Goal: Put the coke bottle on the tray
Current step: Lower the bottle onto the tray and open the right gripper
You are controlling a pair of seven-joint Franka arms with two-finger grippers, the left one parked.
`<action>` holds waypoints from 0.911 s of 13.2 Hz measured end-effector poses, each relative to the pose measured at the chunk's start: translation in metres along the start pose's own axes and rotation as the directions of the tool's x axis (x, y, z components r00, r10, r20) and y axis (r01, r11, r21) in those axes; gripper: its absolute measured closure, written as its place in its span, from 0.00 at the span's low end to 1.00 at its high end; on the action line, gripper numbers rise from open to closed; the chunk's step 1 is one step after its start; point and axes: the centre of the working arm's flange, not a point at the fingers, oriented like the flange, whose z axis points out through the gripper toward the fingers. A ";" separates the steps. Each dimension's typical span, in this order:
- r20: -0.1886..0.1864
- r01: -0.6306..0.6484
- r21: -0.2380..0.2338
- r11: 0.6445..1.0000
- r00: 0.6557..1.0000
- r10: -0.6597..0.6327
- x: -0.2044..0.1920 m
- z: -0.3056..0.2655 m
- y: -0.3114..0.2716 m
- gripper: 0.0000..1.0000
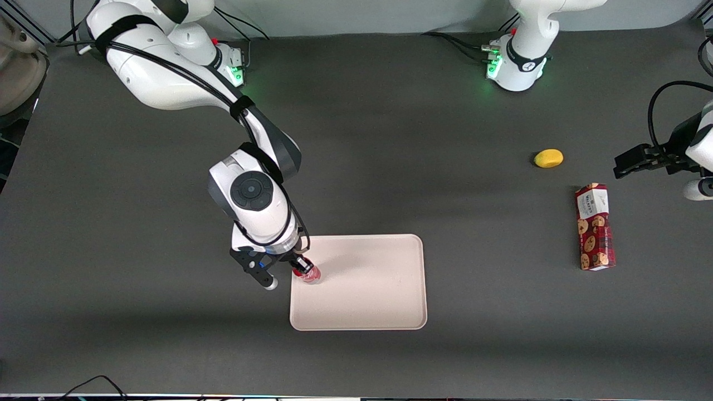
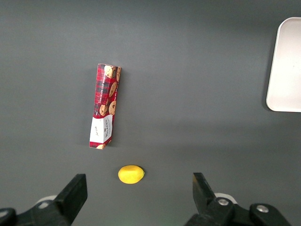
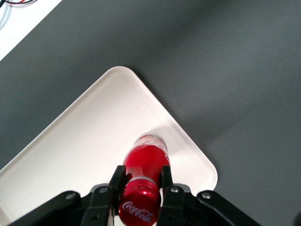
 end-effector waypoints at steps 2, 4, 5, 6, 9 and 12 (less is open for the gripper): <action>0.001 0.000 -0.003 1.000 1.000 0.000 0.000 0.003 0.000 0.65; -0.001 0.000 -0.005 1.000 1.000 0.000 0.001 0.004 0.001 0.65; -0.002 0.000 -0.006 1.000 1.000 0.000 0.002 0.004 0.001 0.65; -0.002 0.000 -0.006 1.000 1.000 0.000 0.002 0.005 0.001 0.65; -0.025 0.013 -0.006 1.000 1.000 -0.013 0.004 0.004 0.001 0.59; -0.029 0.013 -0.003 1.000 0.999 -0.013 0.005 0.002 0.000 0.30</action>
